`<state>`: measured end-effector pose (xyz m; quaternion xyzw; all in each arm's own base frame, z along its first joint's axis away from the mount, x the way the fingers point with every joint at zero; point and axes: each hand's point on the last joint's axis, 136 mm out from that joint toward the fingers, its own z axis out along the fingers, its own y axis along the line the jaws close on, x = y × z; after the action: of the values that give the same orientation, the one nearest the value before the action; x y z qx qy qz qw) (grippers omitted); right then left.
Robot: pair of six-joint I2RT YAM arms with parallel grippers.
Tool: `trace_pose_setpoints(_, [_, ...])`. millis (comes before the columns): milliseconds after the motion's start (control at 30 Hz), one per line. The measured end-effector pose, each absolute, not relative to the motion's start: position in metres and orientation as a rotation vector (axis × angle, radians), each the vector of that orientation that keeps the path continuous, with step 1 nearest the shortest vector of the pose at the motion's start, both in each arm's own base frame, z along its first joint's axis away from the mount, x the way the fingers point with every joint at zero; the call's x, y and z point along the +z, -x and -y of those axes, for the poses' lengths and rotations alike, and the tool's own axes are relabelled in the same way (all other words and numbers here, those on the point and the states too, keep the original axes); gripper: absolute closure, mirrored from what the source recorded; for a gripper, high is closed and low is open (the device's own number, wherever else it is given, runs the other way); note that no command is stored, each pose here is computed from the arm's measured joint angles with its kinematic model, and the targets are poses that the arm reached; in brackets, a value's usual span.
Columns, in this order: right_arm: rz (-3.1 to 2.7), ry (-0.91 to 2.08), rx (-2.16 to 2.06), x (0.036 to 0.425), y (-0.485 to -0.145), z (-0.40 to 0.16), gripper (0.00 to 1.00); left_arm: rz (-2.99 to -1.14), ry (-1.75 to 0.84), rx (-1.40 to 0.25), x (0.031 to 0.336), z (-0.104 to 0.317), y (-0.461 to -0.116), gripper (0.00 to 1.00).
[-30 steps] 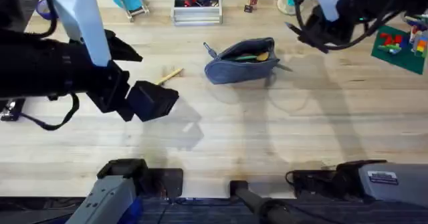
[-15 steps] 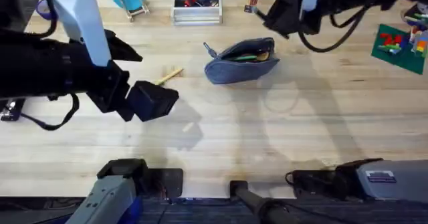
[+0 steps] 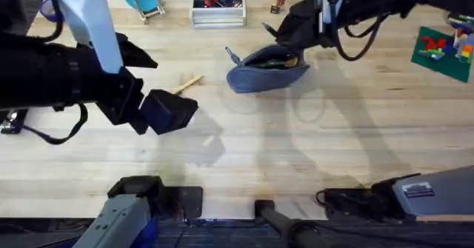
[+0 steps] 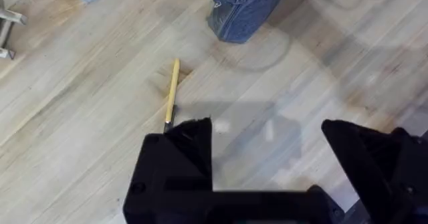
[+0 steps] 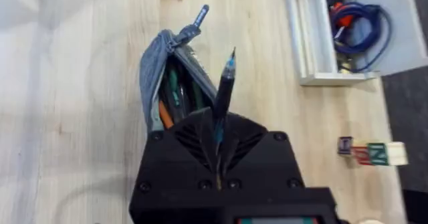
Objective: Unzip the bag, pick up the pens from the table one at a time and place them inside, then zip the bag closed.
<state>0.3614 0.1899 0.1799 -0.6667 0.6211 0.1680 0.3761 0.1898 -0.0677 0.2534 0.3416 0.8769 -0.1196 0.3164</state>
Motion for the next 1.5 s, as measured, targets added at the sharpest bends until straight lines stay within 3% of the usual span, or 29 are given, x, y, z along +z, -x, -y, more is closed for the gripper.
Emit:
trace_pose_setpoints(267, [-1.643, 1.731, 0.499, 0.146, -0.365, -0.192, 0.97, -2.308, -0.899, -0.315, 0.254, 0.068, -0.19, 0.006])
trace_pose_setpoints(500, [-1.65, 1.736, 0.507, 0.141, -0.366, -0.192, 0.967, -2.308, -0.899, -0.315, 0.254, 0.068, -0.19, 0.007])
trace_pose_setpoints(667, [-1.65, 1.74, 0.51, 0.141, -0.365, -0.192, 0.669, -2.308, -0.899, -0.315, 0.254, 0.068, -0.19, 0.007])
trace_pose_setpoints(867, [-1.678, 1.745, 0.537, 0.138, -0.358, -0.19, 0.385, -2.308, -0.899, -0.315, 0.254, 0.068, -0.19, 0.007])
trace_pose_setpoints(1133, [-1.68, 1.744, 0.538, 0.138, -0.358, -0.19, 0.357, -2.309, -0.899, -0.315, 0.253, 0.068, -0.19, 0.007])
trace_pose_setpoints(1167, [-1.682, 1.743, 0.539, 0.138, -0.358, -0.19, 0.271, -2.308, -0.9, -0.315, 0.254, 0.068, -0.19, 0.007])
trace_pose_setpoints(1200, [-1.681, 1.744, 0.539, 0.138, -0.358, -0.19, 0.11, -2.308, -0.899, -0.315, 0.253, 0.068, -0.19, 0.007])
trace_pose_setpoints(1233, [-1.677, 1.746, 0.537, 0.138, -0.358, -0.19, 0.035, -2.308, -0.899, -0.315, 0.253, 0.068, -0.19, 0.007])
trace_pose_setpoints(1500, [-1.694, 1.735, 0.472, 0.152, -0.357, -0.186, 0.005, -2.308, -0.899, -0.315, 0.254, 0.068, -0.19, 0.007])
